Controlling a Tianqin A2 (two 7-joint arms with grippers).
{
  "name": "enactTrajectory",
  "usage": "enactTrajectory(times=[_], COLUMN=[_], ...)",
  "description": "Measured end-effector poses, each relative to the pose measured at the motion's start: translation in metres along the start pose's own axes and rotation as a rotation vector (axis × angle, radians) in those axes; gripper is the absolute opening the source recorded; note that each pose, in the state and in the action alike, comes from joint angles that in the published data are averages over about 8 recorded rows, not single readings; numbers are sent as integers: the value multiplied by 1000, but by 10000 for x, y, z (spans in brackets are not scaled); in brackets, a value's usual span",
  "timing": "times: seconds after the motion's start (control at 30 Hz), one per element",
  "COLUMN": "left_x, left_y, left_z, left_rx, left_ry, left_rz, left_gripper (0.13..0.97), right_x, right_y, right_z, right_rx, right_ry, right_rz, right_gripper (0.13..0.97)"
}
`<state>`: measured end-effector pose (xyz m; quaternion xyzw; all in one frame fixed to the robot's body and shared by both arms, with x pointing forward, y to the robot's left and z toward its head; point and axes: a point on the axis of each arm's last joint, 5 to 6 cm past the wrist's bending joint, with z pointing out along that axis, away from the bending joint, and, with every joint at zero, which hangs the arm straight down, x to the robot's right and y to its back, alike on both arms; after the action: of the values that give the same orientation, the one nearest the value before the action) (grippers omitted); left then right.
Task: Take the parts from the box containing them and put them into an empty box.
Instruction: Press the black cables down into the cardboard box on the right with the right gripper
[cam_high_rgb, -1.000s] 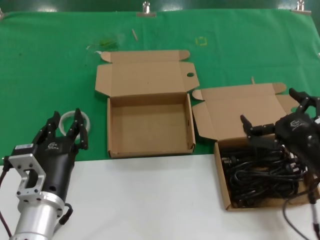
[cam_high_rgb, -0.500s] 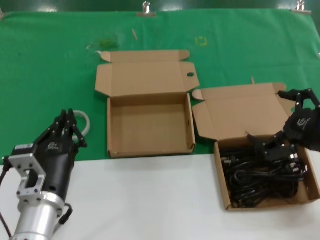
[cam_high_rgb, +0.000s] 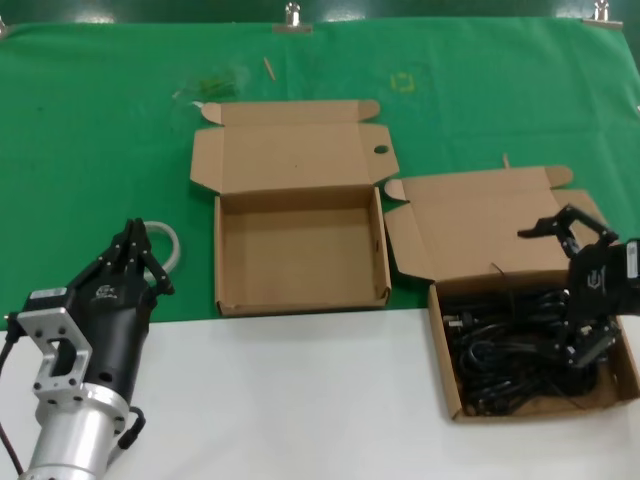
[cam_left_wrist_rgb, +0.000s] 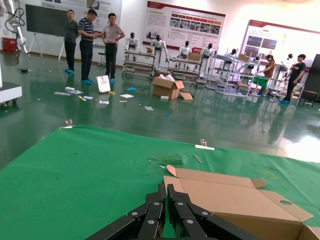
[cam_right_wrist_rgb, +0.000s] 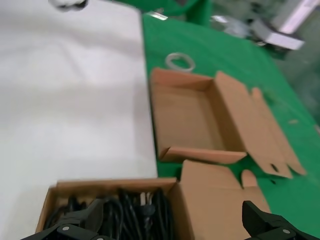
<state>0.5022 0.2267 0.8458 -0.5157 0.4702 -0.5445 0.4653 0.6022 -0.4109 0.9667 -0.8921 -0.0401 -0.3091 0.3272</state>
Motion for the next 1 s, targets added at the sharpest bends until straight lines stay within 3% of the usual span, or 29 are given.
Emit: enactTrajectory(times=[0.3,0.57,1.0], left_x=[0,0,0], left_y=[0,0,0], left_z=[0,0,0], left_rx=[0,0,0], left_ry=[0,0,0], left_rz=[0,0,0], left_gripper=[156,156,156], right_x=[163,207,287], right_y=[119,262,428], right_z=[190,153,150], right_rx=[-44,-101,-157], right_ry=[-138,-289,-315], right_rz=[-159,-210,-211], right_gripper=[966,966,966])
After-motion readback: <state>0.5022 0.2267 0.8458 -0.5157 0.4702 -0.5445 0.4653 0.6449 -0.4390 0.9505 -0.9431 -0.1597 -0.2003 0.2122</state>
